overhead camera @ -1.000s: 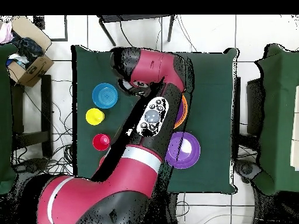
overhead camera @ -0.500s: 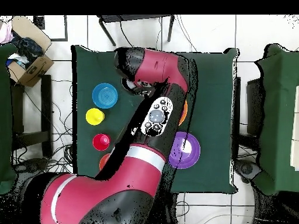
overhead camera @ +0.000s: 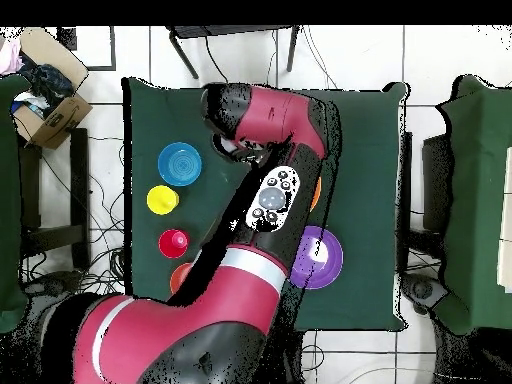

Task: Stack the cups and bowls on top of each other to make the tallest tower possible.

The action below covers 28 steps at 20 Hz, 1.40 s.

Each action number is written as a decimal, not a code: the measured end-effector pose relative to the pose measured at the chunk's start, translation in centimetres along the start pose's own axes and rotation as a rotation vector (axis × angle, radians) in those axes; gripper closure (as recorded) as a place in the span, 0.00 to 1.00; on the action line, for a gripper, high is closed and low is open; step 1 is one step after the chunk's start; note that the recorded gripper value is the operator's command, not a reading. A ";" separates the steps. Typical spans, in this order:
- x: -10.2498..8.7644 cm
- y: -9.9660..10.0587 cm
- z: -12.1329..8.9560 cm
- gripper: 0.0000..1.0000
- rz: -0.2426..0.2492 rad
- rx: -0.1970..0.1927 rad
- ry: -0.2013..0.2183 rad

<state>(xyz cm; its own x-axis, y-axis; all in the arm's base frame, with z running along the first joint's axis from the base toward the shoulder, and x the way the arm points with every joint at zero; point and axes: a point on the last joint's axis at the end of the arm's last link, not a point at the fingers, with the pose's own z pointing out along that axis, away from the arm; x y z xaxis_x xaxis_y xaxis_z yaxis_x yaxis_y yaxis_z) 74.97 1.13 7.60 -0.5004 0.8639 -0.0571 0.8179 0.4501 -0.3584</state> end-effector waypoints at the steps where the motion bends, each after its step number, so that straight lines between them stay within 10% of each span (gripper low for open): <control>1: 0.0 0.0 0.1 1.00 0.000 0.001 0.001; 28: 0.6 -0.8 0.2 1.00 0.006 0.014 0.013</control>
<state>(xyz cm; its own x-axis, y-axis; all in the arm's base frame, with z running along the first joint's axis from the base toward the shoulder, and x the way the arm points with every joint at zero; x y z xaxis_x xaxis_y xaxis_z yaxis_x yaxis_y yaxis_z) 73.99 1.23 7.62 -0.4919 0.8694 -0.0466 0.8166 0.4422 -0.3710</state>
